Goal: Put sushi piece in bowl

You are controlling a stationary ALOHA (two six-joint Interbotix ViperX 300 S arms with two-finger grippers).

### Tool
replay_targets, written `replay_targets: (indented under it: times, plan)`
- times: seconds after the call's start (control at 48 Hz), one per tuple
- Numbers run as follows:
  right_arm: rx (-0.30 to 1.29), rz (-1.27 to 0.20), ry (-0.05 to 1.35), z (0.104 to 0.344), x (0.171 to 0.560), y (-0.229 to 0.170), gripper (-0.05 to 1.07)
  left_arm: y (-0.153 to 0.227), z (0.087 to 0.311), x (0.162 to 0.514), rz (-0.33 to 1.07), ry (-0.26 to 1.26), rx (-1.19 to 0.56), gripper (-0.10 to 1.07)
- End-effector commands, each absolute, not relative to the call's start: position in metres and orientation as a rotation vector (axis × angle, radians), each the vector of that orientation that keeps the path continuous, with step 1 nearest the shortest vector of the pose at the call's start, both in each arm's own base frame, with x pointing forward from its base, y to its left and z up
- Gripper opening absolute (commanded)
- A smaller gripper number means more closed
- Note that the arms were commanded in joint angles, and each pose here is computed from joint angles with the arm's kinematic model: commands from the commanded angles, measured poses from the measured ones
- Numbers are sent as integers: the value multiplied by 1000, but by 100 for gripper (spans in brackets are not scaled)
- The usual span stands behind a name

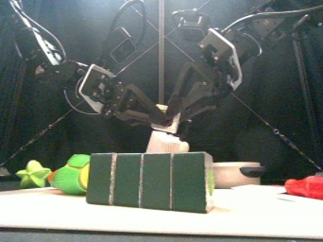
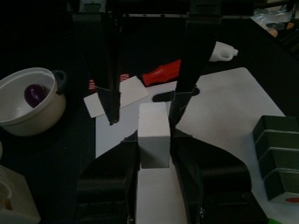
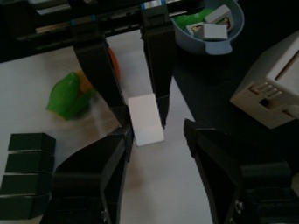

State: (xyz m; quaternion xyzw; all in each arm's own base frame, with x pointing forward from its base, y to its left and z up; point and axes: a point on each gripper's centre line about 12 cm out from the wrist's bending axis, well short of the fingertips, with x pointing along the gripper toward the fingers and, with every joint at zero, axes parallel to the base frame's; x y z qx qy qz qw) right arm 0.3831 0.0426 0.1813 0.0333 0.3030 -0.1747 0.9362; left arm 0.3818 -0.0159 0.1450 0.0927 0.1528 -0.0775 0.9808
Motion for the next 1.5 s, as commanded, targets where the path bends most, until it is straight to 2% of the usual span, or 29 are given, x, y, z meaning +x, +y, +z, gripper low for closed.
replay_targets:
  times: [0.0, 0.167, 0.417, 0.812, 1.021, 1.208, 1.479]
  plan:
    - [69, -328, 577, 204, 378, 49, 85, -15, 154, 385, -151, 276, 184, 58]
    - [49, -319, 600, 211, 368, 56, 85, -13, 153, 384, -145, 278, 183, 58]
    - [45, -402, 706, 197, 359, 49, 85, -6, 151, 364, -115, 309, 159, 58]
    - [41, -435, 802, 170, 360, 48, 85, 35, 156, 286, 128, 327, -8, 58]
    - [49, -442, 822, 164, 359, 49, 85, 57, 155, 262, 247, 346, -73, 58]
    - [58, -445, 822, 165, 360, 49, 85, 77, 150, 252, 332, 413, -113, 58]
    - [55, -445, 830, 162, 359, 49, 85, 84, 135, 254, 353, 532, -143, 61]
